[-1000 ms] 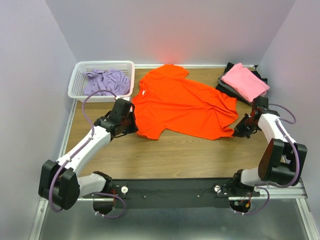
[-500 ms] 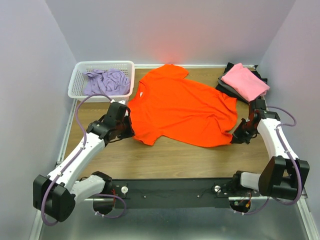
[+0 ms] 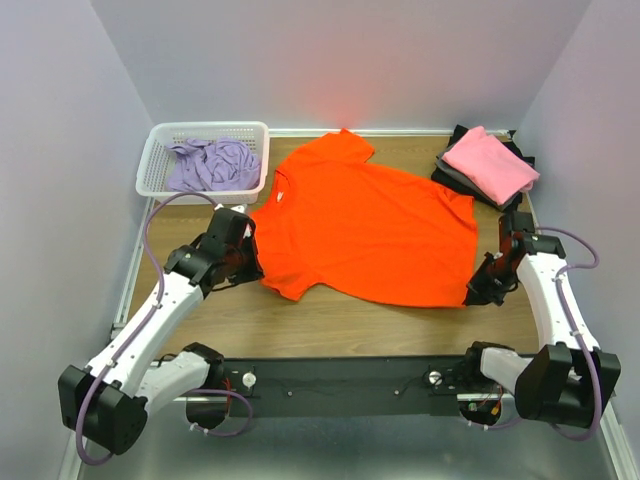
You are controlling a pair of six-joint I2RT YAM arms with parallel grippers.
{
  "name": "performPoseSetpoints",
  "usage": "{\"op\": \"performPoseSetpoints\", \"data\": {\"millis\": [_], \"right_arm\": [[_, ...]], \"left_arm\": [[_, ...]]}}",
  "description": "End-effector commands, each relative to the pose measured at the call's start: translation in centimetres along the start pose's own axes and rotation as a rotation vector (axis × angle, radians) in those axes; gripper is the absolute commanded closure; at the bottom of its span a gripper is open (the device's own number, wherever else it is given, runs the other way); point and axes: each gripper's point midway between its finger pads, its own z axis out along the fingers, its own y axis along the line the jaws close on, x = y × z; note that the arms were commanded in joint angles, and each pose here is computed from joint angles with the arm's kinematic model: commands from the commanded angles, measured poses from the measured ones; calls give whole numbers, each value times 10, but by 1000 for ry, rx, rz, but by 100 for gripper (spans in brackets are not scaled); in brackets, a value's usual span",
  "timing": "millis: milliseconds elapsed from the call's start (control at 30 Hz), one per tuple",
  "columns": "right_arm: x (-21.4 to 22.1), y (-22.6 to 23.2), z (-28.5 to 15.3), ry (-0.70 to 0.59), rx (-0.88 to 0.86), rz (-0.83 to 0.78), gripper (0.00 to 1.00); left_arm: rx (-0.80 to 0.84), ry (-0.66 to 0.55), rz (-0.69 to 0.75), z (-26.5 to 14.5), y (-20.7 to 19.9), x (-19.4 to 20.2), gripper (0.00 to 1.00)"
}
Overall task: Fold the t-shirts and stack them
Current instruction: Flatten the tshirt out, then fold the tshirt
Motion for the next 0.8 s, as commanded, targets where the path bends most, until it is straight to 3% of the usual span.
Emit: {"op": "performPoseSetpoints", "data": {"millis": [0, 267, 767], "right_arm": [[13, -9, 2, 41, 38, 10, 99], [-3, 0, 15, 35, 33, 12, 99], [-75, 55, 34, -11, -62, 43, 98]], "left_arm": [[24, -31, -15, -14, -6, -10, 100], [53, -72, -20, 5, -15, -39, 100], [91, -101, 71, 52, -37, -114, 100]]}}
